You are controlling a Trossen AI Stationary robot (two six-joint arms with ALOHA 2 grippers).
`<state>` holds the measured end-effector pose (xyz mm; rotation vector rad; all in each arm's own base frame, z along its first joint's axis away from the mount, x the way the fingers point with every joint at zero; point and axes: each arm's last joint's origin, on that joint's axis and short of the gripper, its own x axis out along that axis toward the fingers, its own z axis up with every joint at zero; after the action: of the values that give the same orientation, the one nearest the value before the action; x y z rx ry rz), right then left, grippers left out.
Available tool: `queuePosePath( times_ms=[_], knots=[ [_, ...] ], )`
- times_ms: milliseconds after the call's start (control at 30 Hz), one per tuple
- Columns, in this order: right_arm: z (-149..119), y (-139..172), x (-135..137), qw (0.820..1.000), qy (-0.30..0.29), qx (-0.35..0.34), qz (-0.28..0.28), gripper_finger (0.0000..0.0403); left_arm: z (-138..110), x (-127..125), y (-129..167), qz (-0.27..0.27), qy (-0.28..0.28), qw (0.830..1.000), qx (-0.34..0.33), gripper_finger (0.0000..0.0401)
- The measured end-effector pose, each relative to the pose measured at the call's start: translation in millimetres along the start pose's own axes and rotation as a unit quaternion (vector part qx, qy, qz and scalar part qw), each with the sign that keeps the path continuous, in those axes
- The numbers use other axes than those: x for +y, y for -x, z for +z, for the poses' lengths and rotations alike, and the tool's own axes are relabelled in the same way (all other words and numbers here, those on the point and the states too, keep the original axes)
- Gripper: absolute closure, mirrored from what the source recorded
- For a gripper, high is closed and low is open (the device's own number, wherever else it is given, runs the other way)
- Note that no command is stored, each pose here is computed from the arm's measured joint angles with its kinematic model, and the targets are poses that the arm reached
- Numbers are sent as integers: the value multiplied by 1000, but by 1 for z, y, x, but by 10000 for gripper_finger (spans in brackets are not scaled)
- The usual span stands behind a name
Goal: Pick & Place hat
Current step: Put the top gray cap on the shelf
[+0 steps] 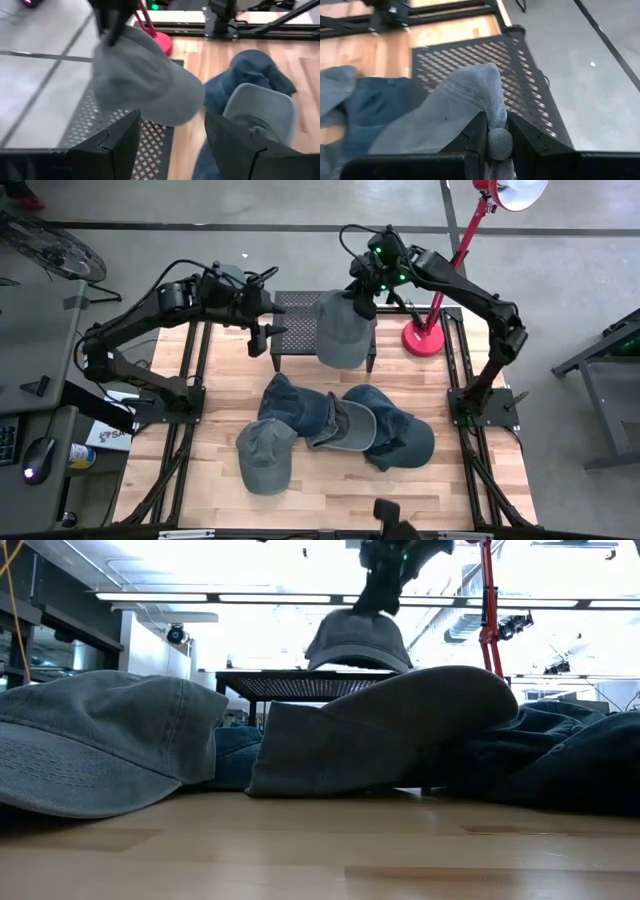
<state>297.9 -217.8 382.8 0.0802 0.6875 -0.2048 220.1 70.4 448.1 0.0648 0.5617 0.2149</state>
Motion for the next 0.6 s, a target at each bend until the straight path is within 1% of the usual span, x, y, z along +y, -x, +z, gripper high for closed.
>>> queuePosePath(
  times_ms=[233,433,600],
  knots=[
    [-9,-17,-30,1000,19,4,-18,351,-25,8,-13,-63,27,997,-33,185],
    [-17,-22,-50,999,43,3,-21,351,-38,7,-24,-90,43,995,-23,185],
    [-22,-23,-62,998,63,-2,-16,351,-41,6,-26,-104,46,993,-20,185]
  ],
)
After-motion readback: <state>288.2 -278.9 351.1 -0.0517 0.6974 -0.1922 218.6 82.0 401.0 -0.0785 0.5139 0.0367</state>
